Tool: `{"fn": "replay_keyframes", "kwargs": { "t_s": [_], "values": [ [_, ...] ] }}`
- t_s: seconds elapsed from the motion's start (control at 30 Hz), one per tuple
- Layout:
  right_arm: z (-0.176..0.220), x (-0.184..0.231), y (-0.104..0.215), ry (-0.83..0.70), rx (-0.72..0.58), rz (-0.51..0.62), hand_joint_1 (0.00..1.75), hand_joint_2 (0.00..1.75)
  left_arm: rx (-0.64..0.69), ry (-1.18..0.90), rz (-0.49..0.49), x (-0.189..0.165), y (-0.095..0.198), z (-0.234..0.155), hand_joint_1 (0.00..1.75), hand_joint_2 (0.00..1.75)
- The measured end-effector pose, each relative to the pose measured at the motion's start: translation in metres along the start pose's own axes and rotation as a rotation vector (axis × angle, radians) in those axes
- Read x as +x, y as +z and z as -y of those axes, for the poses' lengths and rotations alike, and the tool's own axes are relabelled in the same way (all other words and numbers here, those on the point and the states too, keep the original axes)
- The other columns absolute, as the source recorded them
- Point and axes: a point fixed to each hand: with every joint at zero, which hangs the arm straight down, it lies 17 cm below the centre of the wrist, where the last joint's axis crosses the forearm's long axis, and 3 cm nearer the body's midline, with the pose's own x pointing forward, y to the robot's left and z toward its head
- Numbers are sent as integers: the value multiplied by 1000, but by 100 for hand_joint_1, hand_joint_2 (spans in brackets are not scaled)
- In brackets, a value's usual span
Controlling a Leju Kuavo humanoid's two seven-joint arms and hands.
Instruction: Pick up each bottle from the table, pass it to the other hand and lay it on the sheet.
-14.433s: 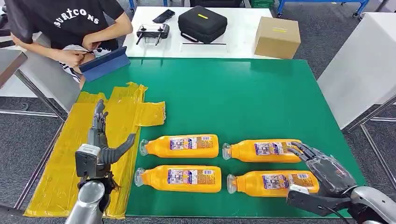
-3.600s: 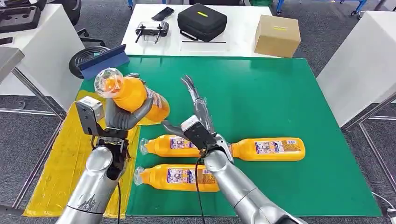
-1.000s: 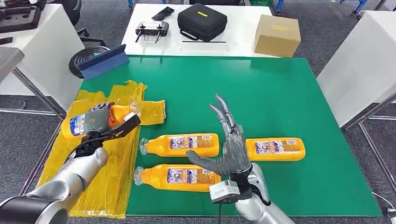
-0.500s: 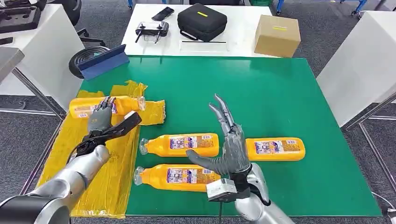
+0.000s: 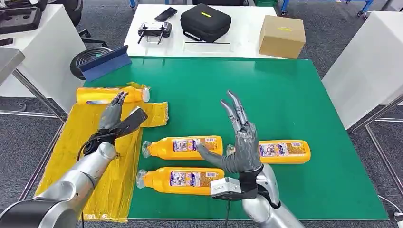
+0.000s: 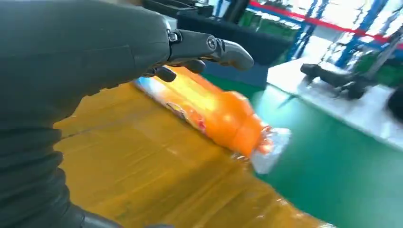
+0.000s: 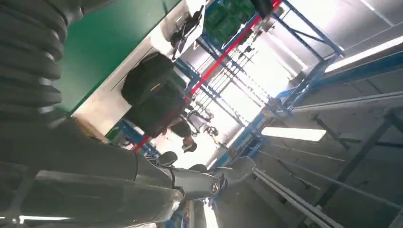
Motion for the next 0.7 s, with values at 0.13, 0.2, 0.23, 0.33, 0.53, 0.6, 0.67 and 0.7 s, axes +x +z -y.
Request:
{"fn": "replay_keyframes", "kwargs": {
  "t_s": [0.13, 0.2, 0.23, 0.33, 0.53, 0.6, 0.67, 0.7],
  "values": [
    [10, -10, 2, 131, 5, -24, 0, 175, 10, 176, 65, 25, 5, -7, 0, 175],
    [9, -23, 8, 260, 63, -56, 0, 175, 15, 332, 99, 40, 14, -14, 0, 175],
    [8, -33, 13, 327, 96, -80, 0, 175, 20, 384, 111, 44, 20, -16, 0, 175],
    [15, -61, 29, 493, 166, -146, 0, 175, 58, 498, 168, 59, 40, -30, 0, 175],
    [31, -91, 49, 648, 235, -200, 0, 175, 101, 551, 231, 69, 67, -46, 0, 175],
    [36, -106, 58, 717, 284, -230, 0, 175, 106, 581, 251, 72, 74, -49, 0, 175],
    [40, -122, 68, 771, 344, -262, 0, 175, 93, 623, 265, 74, 81, -47, 0, 175],
    [44, -133, 74, 804, 384, -282, 0, 175, 82, 651, 273, 76, 85, -45, 0, 175]
  ]
}}
